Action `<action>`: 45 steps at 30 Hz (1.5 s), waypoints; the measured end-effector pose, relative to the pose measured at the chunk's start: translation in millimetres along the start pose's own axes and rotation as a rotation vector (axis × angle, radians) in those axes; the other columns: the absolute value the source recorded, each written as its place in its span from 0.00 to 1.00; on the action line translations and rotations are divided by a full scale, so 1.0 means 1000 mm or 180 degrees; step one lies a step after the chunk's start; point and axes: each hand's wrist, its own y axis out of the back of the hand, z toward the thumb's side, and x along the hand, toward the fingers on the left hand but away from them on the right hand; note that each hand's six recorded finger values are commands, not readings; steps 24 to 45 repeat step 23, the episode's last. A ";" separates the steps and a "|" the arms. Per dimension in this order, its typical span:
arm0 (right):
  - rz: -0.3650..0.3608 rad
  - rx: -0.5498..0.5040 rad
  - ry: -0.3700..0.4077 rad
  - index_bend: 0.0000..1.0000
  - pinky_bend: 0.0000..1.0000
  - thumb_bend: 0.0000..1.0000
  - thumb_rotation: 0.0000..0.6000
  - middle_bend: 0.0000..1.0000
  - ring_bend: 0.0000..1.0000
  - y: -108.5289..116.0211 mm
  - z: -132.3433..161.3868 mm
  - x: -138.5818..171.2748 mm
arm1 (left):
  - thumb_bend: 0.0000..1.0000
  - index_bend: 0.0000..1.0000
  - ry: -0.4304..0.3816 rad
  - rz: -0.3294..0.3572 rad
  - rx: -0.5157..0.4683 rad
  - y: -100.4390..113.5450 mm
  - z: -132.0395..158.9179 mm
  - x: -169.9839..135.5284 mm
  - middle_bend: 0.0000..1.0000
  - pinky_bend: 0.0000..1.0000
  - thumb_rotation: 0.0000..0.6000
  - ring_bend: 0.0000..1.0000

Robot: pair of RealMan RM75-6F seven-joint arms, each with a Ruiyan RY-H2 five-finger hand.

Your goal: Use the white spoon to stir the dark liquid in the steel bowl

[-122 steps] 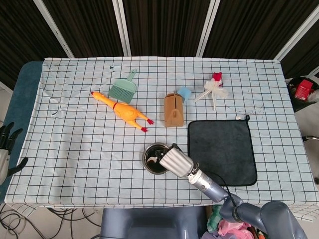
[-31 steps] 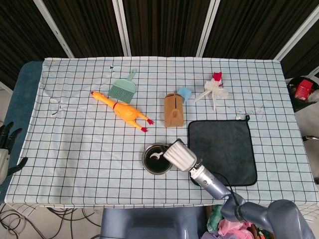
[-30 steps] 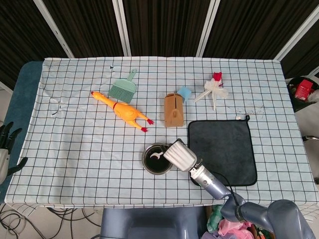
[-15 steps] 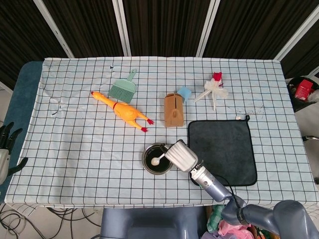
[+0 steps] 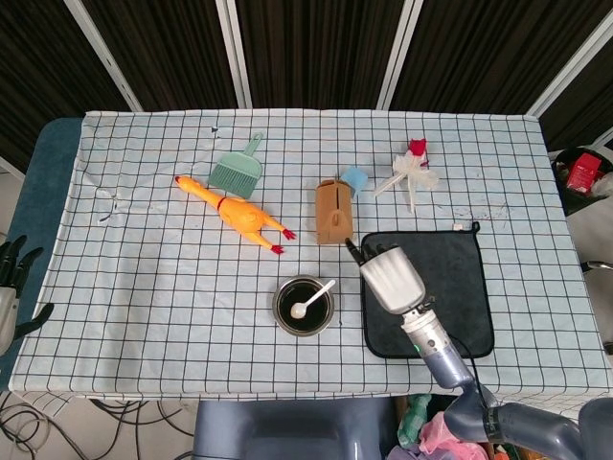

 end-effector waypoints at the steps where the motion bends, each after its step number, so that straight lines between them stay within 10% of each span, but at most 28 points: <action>1: 0.0024 -0.0039 -0.0077 0.20 0.65 0.29 1.00 0.39 0.50 0.003 -0.009 0.003 | 0.22 0.14 0.0004 -0.0002 -0.0001 0.000 0.000 0.000 0.01 0.00 1.00 0.00; 12: 0.0270 -0.0854 -0.0807 0.15 0.49 0.26 1.00 0.26 0.35 0.028 -0.112 0.062 | 0.19 0.13 0.0028 -0.0103 -0.0090 -0.002 0.001 -0.004 0.00 0.00 1.00 0.00; 18: 0.0627 -0.0645 -0.1169 0.14 0.47 0.24 1.00 0.26 0.34 0.028 -0.163 0.130 | 0.14 0.13 0.0039 -0.0176 -0.0119 0.000 0.001 -0.010 0.00 0.00 1.00 0.00; 45: 0.0772 -0.0669 -0.1277 0.13 0.45 0.24 1.00 0.25 0.33 0.017 -0.168 0.158 | 0.13 0.12 0.0078 -0.0186 -0.0138 0.002 0.000 -0.014 0.00 0.00 1.00 0.00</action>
